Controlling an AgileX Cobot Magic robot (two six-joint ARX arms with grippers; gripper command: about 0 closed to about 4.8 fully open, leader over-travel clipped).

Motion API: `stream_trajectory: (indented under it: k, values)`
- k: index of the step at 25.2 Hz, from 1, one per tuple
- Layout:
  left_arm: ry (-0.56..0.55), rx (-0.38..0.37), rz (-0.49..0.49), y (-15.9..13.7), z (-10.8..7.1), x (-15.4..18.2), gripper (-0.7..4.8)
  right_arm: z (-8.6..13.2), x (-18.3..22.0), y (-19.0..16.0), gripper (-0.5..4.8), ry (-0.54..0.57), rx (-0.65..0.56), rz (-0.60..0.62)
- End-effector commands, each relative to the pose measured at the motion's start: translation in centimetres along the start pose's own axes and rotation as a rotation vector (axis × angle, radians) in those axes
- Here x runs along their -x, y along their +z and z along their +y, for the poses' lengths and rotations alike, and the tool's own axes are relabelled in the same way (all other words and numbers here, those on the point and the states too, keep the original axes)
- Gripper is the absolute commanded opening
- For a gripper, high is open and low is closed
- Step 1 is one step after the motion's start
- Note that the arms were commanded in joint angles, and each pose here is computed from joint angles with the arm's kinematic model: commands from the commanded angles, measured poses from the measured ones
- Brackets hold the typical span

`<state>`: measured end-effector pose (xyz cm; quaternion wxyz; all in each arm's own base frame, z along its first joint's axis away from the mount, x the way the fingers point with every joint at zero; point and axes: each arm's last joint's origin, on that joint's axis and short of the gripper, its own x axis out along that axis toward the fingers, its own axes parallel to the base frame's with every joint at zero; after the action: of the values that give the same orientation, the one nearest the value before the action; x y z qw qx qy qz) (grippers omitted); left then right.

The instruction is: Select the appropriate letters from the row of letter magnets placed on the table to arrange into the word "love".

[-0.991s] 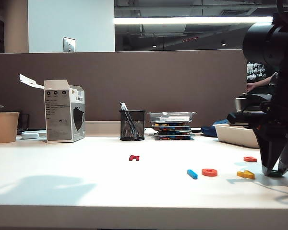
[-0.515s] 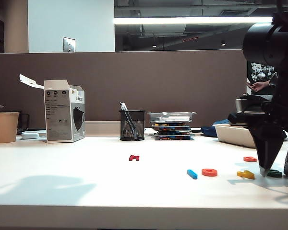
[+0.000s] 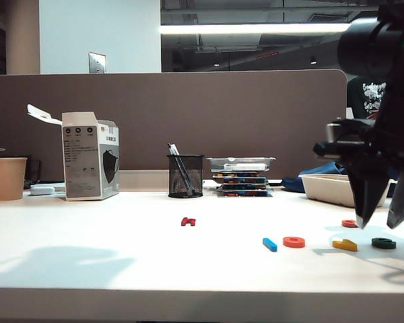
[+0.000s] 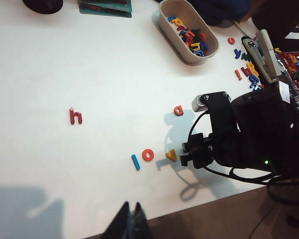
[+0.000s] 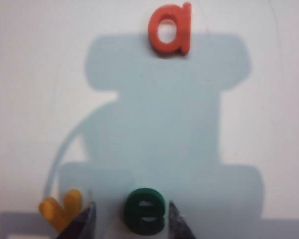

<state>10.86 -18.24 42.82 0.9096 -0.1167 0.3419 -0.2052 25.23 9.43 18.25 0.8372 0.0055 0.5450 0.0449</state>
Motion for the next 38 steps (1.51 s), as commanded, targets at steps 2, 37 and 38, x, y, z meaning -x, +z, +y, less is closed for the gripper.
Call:
stream_trajectory:
  k: [2,37,38]
  values:
    - [-0.007,0.002,-0.008,0.1,0.0,0.1,-0.05,0.2,1.5,1.2,1.8,-0.001,0.009,-0.041]
    - [0.174,-0.287,-0.531,10.8,5.5,2.9,-0.05,-10.2,20.8,-2.1,-0.05,-0.113,-0.145,-0.728]
    - [0.224,-0.288,-0.562,11.6,6.7,3.9,-0.06,-10.3,20.7,-2.7,-0.05,-0.102,-0.146,-0.74]
